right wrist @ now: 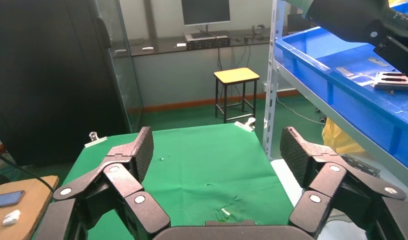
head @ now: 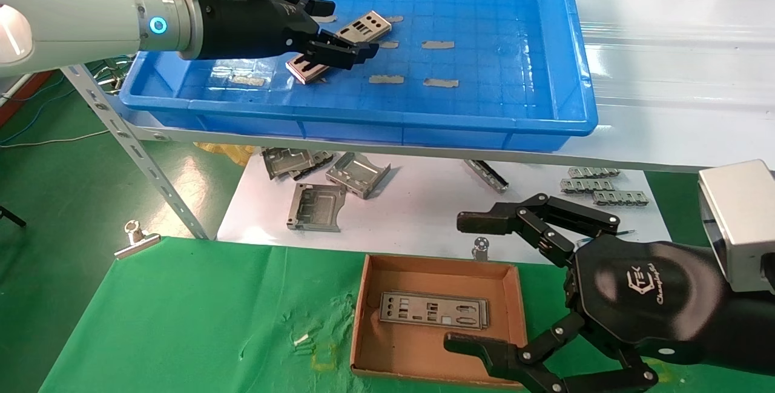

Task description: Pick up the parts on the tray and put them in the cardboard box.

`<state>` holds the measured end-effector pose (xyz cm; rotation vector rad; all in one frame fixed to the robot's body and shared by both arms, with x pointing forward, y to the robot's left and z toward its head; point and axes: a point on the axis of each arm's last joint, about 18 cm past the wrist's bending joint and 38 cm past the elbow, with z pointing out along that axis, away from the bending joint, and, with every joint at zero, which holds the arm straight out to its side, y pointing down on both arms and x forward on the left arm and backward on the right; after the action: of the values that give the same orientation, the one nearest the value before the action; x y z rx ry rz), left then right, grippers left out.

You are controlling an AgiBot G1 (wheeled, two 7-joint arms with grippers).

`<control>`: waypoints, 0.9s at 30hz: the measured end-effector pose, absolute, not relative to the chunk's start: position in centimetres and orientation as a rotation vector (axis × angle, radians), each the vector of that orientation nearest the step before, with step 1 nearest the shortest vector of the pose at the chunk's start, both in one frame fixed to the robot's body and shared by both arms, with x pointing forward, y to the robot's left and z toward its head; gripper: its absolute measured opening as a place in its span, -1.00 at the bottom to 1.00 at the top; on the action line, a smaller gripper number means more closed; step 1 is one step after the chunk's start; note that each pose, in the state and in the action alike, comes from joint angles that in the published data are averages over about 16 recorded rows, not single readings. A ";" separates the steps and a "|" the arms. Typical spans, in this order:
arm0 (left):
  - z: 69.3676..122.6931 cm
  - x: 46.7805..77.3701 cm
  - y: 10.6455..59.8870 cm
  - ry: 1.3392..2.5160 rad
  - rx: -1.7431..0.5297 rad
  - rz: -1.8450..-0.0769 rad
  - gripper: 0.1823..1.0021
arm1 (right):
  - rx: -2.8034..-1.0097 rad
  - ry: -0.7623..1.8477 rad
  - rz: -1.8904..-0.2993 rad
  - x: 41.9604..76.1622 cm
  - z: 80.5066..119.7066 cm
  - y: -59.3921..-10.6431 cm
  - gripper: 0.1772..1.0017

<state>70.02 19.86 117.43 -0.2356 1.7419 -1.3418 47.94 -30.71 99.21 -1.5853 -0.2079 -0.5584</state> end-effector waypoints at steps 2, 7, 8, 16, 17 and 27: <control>117.3 70.1 19.9 1.742 -0.241 -1.344 1.00 | -1.585 -0.208 -0.558 47.9 99.2 -30.7 0.77; 117.1 70.3 19.9 1.738 -0.260 -1.354 0.99 | -1.585 -0.208 -0.558 47.9 99.2 -30.7 0.89; 117.1 70.4 19.9 1.737 -0.264 -1.356 0.98 | -1.585 -0.208 -0.558 47.9 99.2 -30.7 0.90; 117.0 70.6 19.8 1.729 -0.290 -1.371 0.87 | -1.585 -0.208 -0.558 47.9 99.2 -30.7 0.98; 117.0 70.7 19.7 1.728 -0.291 -1.371 0.85 | -1.585 -0.208 -0.558 47.9 99.2 -30.7 0.99; 116.9 70.8 19.4 1.723 -0.280 -1.362 0.48 | -1.585 -0.208 -0.558 47.9 99.2 -30.7 1.00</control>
<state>70.80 19.45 116.89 -0.2805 1.7228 -1.3621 47.94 -30.71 99.21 -1.5853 -0.2079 -0.5584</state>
